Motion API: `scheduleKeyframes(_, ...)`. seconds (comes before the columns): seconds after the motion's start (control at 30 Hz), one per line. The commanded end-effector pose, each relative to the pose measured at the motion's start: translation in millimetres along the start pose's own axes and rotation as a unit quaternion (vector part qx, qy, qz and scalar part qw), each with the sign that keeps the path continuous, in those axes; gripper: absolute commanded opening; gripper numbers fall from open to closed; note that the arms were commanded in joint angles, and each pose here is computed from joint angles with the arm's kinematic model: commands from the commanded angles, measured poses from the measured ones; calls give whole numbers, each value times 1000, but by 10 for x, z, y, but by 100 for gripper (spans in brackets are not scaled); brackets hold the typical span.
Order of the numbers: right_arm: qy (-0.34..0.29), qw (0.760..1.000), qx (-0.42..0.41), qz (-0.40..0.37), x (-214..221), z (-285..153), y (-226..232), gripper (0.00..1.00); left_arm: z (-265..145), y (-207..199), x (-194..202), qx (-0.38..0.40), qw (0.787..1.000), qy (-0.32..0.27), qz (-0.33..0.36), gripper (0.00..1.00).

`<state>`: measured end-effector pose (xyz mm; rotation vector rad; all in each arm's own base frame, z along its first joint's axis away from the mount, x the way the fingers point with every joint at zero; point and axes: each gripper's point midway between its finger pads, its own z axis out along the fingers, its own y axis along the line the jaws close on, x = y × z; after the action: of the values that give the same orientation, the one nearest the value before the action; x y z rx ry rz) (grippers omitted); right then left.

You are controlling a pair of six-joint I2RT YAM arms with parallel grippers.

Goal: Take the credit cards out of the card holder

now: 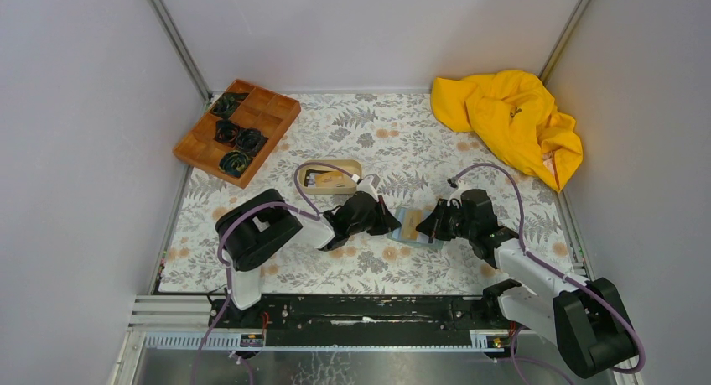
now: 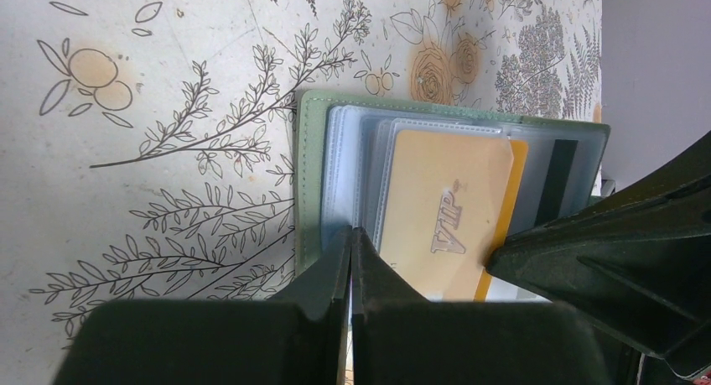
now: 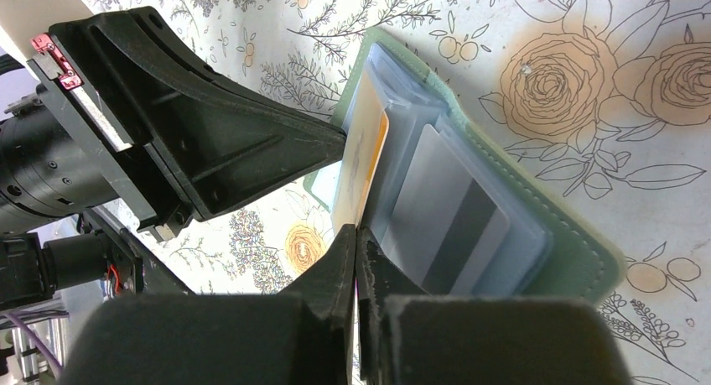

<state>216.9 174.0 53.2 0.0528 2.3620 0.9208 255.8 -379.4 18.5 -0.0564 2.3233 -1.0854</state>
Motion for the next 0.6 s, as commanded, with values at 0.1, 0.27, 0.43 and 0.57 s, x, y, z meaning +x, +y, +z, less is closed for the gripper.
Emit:
scheduleKeyframes(0.1, -26, 999, -29, -18, -226, -22, 184, 0, -51, 636, 265, -99, 994, 35, 6, 0)
scheduleKeyframes(0.27, -36, 999, -23, -20, -280, -63, 189, 0, -48, 662, 253, -102, 994, 34, 4, 0)
scheduleKeyframes(0.43, -53, 998, -5, -19, -356, -146, 132, 0, -93, 790, 156, -113, 993, 23, -10, 0)
scheduleKeyframes(0.57, -65, 998, 1, -18, -412, -221, 115, 0, -168, 866, 54, -130, 991, 9, -3, 0)
